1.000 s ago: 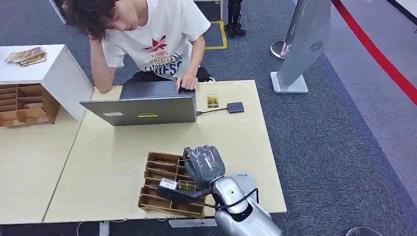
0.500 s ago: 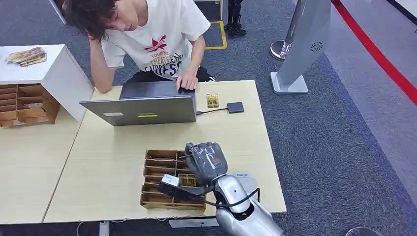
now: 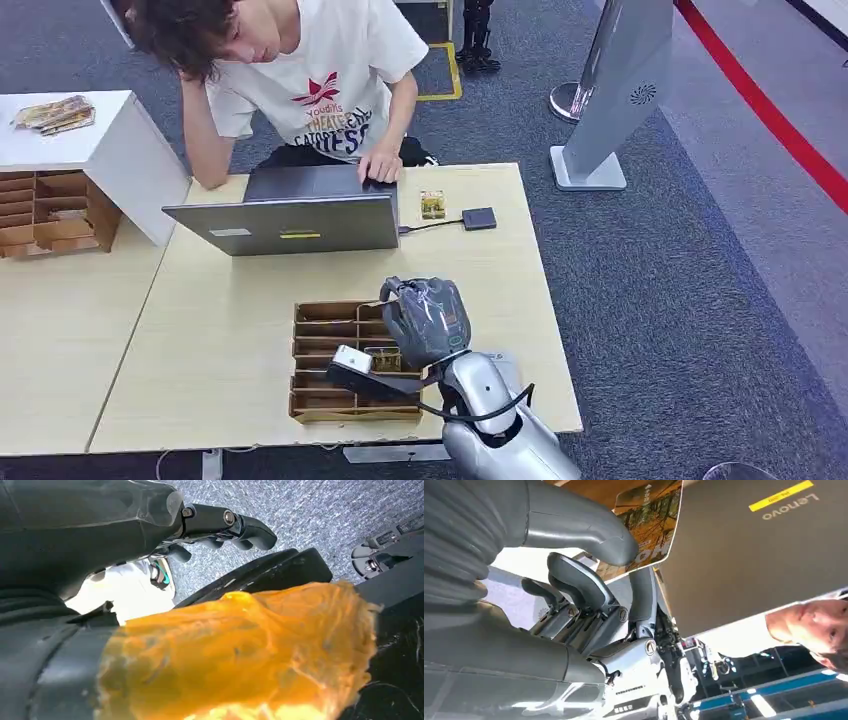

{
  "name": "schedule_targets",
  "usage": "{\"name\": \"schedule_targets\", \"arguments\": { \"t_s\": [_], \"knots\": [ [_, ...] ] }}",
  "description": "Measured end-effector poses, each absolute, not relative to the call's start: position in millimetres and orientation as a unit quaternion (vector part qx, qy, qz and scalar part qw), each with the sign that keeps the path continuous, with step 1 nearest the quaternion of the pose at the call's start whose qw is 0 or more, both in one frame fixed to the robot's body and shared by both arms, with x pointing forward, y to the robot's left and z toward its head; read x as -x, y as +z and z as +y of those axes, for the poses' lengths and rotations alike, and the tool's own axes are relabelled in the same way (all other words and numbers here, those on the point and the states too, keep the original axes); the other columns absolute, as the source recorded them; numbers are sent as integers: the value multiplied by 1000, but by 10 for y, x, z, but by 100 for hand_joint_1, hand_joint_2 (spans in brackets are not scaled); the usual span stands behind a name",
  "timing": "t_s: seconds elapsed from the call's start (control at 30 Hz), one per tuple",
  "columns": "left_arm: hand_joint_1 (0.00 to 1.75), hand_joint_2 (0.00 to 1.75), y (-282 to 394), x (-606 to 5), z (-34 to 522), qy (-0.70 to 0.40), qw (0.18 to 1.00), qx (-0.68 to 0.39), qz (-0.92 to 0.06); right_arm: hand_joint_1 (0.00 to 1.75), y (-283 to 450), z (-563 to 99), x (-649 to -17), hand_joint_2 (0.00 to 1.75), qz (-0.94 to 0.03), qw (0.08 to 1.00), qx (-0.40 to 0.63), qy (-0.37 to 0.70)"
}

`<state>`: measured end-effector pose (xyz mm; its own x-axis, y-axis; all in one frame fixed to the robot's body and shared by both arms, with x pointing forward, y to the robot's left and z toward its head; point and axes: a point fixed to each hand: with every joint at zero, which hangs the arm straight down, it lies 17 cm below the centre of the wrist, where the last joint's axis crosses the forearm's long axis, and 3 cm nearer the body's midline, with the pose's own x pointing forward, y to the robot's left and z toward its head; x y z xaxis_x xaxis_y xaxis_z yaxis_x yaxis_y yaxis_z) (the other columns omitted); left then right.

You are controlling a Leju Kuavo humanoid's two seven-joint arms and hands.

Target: Pass the card to the sensor for recognition and then transmit it.

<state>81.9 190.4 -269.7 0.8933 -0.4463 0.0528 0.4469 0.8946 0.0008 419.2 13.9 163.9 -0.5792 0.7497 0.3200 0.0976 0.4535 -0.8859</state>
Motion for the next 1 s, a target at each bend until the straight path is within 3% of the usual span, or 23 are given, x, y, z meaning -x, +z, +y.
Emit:
{"name": "schedule_targets", "arguments": {
  "t_s": [0.47,1.0],
  "knots": [
    [0,0,-2709,-769,1909,-219,975,6,-27,175,2263,-60,-4116,175,-828,382,226,342],
    [0,0,-2712,-763,1909,-215,976,6,-28,175,2638,-210,-4020,175,-856,358,222,301]
  ]
}}
